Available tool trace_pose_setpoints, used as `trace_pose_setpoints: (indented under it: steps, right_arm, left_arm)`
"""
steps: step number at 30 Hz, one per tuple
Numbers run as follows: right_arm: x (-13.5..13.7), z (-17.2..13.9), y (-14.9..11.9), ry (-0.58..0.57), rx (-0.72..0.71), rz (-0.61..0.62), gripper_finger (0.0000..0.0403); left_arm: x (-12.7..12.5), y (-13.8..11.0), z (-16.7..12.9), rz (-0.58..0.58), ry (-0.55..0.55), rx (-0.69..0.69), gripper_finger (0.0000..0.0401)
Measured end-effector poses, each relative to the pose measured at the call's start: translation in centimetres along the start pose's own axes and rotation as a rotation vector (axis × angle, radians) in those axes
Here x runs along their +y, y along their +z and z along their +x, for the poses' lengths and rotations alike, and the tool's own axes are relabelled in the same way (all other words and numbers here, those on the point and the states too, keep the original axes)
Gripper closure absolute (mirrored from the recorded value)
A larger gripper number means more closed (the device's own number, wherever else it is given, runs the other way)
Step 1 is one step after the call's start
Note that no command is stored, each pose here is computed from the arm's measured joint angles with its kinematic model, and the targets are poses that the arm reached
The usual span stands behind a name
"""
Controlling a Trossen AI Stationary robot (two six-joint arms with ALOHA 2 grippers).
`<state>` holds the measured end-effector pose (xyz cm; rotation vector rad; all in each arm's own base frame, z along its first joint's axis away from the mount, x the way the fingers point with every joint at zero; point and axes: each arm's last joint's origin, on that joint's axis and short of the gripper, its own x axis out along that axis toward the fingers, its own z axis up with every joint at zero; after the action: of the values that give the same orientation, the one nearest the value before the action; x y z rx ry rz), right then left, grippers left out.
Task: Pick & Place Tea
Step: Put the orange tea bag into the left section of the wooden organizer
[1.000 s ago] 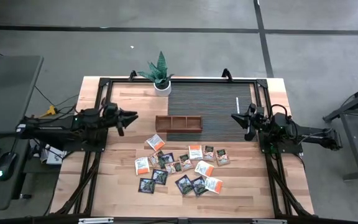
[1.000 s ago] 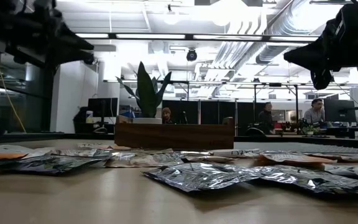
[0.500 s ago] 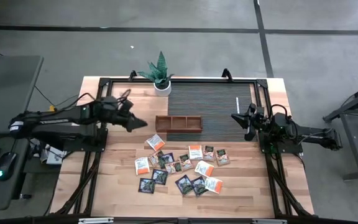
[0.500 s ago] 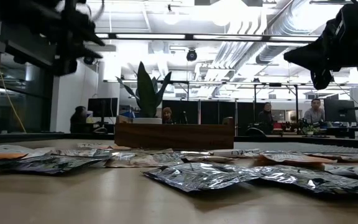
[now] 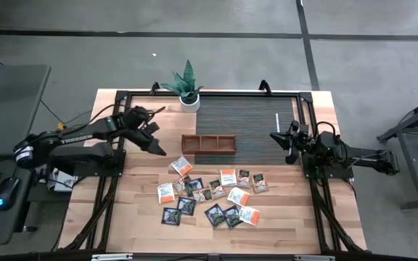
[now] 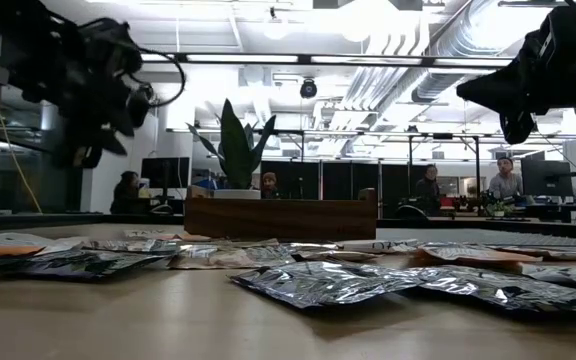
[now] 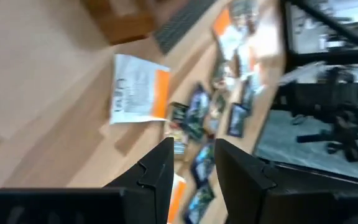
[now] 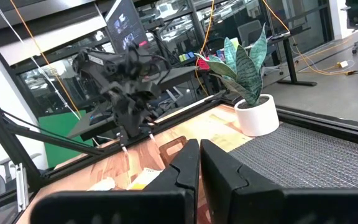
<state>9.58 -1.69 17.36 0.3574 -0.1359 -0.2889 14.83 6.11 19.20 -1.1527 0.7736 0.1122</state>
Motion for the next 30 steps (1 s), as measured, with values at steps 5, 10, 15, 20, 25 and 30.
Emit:
trace_pose_setpoints:
  steps: [5, 10, 15, 20, 25, 30]
  right_arm:
    - [0.0, 0.0, 0.0, 0.000, -0.001, 0.000, 0.0391]
    - [0.0, 0.0, 0.0, 0.000, 0.000, 0.000, 0.0391]
    - [0.0, 0.0, 0.0, 0.000, 0.000, 0.000, 0.0391]
    - [0.0, 0.0, 0.0, 0.000, 0.000, 0.000, 0.0391]
    - [0.0, 0.0, 0.0, 0.000, 0.000, 0.000, 0.0391]
    - [0.0, 0.0, 0.0, 0.000, 0.000, 0.000, 0.0391]
  left_arm:
    - [0.8, 0.4, 1.9, -0.031, 0.147, -0.005, 0.0286]
    - [1.1, 0.6, 4.1, -0.040, 0.192, 0.044, 0.0286]
    - [1.3, 0.6, 6.0, -0.058, 0.220, 0.063, 0.0286]
    - [1.3, 0.5, 7.3, -0.071, 0.238, 0.066, 0.0286]
    - [1.3, 0.2, 8.1, -0.049, 0.302, 0.050, 0.0286]
    - [1.2, 0.0, 8.3, -0.020, 0.347, 0.015, 0.0286]
